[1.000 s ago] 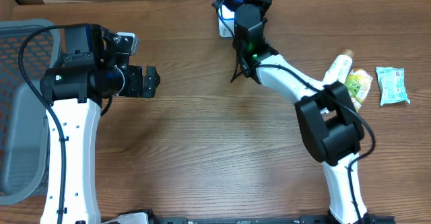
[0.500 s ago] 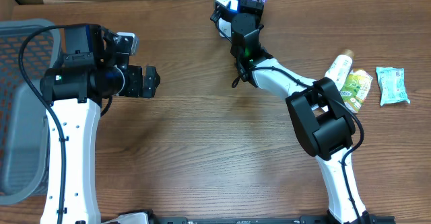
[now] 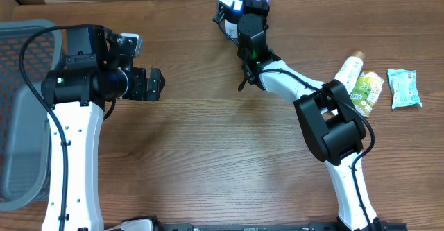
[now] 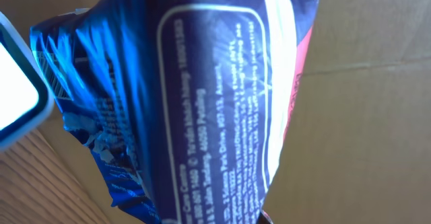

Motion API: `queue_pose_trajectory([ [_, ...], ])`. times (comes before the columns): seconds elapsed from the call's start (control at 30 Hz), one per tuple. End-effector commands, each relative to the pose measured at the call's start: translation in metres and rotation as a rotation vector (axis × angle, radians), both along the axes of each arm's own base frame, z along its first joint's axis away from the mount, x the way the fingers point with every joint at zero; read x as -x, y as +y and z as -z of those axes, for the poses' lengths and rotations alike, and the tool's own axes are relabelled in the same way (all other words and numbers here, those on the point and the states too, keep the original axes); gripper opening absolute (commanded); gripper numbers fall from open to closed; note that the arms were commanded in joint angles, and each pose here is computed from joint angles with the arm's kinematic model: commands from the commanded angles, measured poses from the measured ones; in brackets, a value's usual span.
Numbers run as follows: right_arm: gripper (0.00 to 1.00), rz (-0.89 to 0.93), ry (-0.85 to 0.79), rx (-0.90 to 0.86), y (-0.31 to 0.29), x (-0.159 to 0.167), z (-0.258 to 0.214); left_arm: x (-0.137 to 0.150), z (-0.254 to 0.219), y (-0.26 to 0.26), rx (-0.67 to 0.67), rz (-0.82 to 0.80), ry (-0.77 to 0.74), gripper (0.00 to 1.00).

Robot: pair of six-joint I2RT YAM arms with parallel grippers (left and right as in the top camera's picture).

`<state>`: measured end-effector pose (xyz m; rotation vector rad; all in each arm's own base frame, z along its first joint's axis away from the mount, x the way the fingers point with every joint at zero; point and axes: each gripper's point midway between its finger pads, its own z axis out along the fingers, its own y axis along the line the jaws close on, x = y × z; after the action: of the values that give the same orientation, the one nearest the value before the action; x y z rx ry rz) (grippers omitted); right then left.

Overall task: Scan the item barcode
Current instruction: 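Hold the snack pack's barcode side against the white scanner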

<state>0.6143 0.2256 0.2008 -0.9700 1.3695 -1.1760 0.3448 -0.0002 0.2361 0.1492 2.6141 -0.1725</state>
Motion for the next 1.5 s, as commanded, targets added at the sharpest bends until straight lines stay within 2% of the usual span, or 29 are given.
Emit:
queue_pose_trajectory([
  [0.0, 0.04, -0.043, -0.028, -0.038, 0.009, -0.004, -0.005, -0.001, -0.001, -0.003, -0.002, 0.026, -0.009, 0.99],
  [0.37, 0.04, -0.074, -0.056, -0.047, -0.009, -0.018, -0.006, -0.001, -0.001, -0.003, -0.002, 0.026, -0.009, 1.00],
  [0.97, 0.04, -0.083, -0.062, -0.075, -0.008, -0.018, -0.007, -0.001, -0.001, -0.003, -0.003, 0.026, -0.009, 1.00],
  [1.23, 0.04, -0.093, -0.175, -0.097, 0.016, 0.004, -0.058, -0.001, -0.001, -0.003, -0.002, 0.026, -0.009, 1.00],
  [1.4, 0.04, -0.074, -0.034, -0.042, 0.016, 0.024, -0.087, -0.001, -0.001, -0.003, -0.002, 0.026, -0.009, 0.99],
  [1.47, 0.04, -0.085, 0.013, -0.087, 0.015, 0.038, -0.105, -0.001, -0.001, -0.003, -0.002, 0.026, -0.009, 0.99],
])
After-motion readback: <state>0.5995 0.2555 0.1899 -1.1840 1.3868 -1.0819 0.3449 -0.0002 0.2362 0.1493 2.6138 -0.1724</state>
